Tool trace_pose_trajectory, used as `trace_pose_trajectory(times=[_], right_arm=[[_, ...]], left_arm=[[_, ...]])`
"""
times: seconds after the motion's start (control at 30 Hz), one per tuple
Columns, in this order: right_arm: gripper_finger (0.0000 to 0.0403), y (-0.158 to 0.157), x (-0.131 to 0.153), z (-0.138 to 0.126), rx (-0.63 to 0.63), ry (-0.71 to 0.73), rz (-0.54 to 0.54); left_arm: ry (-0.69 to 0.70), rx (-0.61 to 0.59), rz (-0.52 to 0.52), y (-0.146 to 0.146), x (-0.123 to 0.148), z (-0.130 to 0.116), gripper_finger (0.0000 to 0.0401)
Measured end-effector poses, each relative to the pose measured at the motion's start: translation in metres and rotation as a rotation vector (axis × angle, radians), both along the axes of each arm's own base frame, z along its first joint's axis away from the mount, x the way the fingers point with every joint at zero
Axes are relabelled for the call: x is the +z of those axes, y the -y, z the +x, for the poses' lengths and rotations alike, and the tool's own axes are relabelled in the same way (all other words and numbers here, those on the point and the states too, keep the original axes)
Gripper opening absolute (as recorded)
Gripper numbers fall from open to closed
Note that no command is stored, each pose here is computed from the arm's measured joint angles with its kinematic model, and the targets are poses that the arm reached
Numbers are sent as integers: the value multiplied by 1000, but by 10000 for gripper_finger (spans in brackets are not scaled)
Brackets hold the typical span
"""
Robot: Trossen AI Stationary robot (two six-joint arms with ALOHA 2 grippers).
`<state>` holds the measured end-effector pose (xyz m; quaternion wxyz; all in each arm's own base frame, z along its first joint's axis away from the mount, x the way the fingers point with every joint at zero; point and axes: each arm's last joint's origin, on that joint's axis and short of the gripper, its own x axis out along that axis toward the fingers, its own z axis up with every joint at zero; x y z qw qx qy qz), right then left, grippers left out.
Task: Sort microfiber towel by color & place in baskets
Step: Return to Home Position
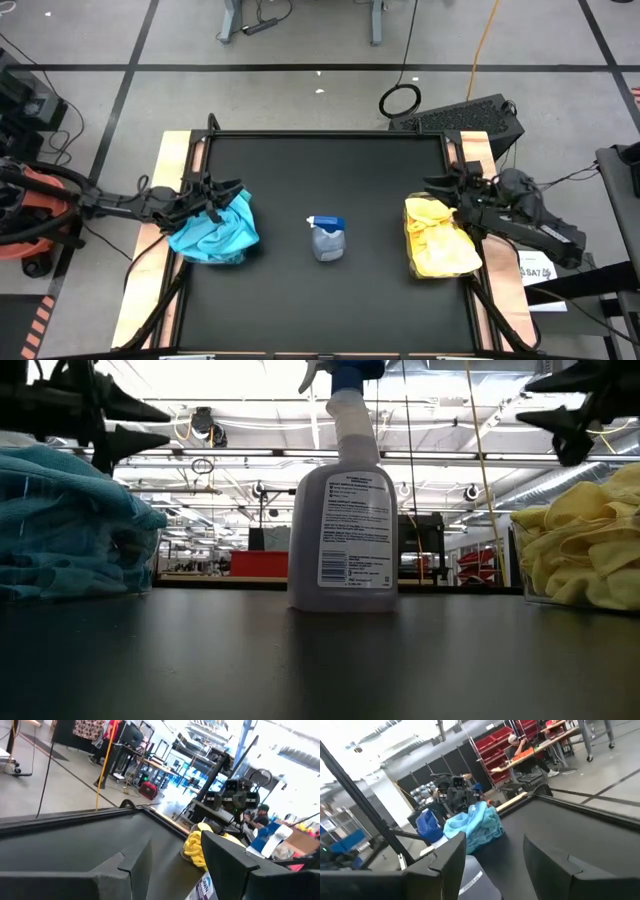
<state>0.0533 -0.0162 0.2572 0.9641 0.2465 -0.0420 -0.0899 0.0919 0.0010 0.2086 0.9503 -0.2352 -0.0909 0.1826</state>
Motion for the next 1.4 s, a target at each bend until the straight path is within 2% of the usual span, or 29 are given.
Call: trace_pose_trajectory(times=[0.23, 0.73, 0.9, 1.1, 1.4], right_arm=[[189, 7, -27, 17, 13, 30, 59], [189, 13, -61, 31, -2, 10, 16], [189, 15, -76, 36, 4, 81, -18], [189, 16, -81, 37, -1, 32, -117], [189, 14, -82, 38, 41, 10, -187]], left_arm=[[19, 17, -26, -1, -11, -3, 175], [-21, 24, -55, 0, -32, 2, 175], [-34, 25, -23, 0, -31, 2, 175], [-47, 23, 5, 0, -31, 2, 175], [-102, 3, 118, 0, -32, 2, 175]])
